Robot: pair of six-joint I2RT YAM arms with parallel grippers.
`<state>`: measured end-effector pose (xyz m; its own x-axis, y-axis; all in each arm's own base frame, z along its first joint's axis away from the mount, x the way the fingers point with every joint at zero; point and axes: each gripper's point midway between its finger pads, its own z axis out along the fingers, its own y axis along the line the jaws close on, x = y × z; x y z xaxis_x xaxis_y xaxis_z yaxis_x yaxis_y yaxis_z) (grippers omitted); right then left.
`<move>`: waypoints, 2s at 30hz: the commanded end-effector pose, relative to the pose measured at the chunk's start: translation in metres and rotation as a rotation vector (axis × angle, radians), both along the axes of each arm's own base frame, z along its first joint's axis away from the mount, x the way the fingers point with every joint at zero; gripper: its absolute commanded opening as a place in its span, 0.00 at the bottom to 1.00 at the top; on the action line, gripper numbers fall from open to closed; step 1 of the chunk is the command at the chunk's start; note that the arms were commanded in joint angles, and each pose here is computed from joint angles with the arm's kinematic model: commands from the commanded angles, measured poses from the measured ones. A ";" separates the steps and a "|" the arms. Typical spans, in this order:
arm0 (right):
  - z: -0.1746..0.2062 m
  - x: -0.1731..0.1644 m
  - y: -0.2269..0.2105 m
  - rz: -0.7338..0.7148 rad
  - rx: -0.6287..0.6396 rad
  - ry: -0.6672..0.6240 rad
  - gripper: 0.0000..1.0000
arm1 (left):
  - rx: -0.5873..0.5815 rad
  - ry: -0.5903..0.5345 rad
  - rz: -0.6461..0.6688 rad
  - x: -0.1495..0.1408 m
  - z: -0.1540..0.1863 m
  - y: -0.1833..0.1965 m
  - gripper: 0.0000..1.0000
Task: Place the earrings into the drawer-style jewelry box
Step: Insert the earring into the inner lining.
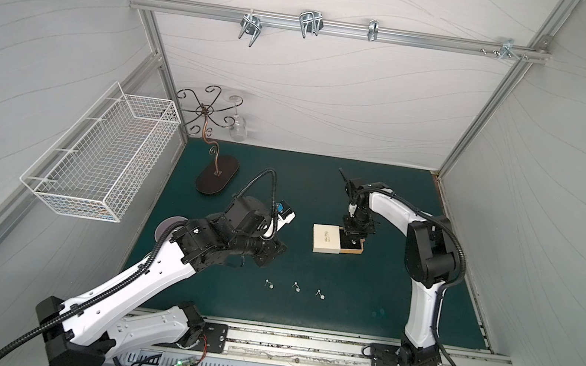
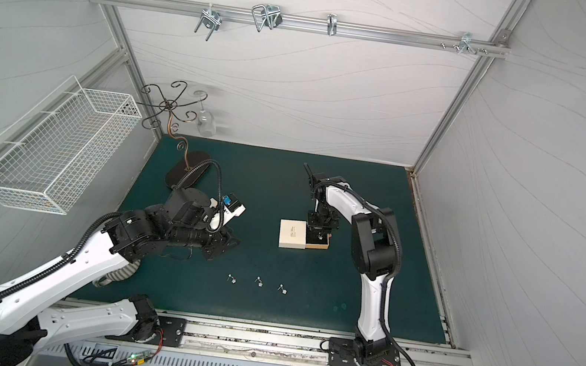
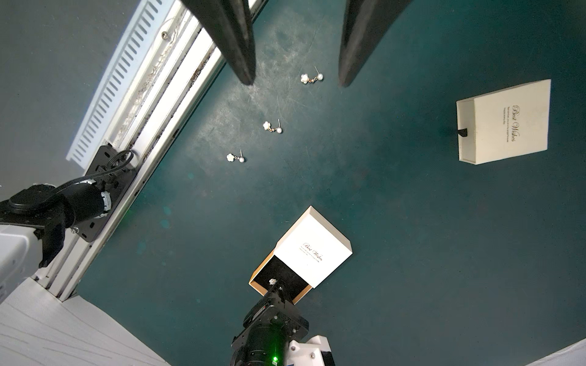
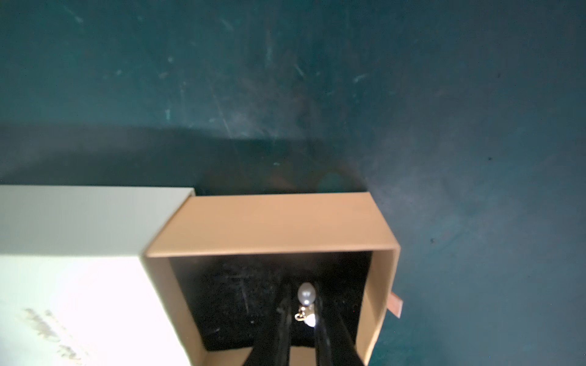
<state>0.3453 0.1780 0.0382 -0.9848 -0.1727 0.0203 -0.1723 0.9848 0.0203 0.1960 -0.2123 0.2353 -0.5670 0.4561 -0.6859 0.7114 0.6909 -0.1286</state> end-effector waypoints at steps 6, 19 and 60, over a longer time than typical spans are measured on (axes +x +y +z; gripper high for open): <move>0.023 0.001 -0.002 -0.002 0.014 -0.022 0.26 | -0.038 -0.047 -0.028 0.001 0.013 -0.005 0.47; 0.026 0.004 -0.001 -0.005 0.022 -0.035 0.14 | -0.043 -0.049 -0.031 0.000 0.014 -0.006 0.48; 0.000 0.005 -0.003 -0.003 -0.004 0.002 0.11 | -0.051 -0.054 -0.040 -0.003 0.015 -0.006 0.49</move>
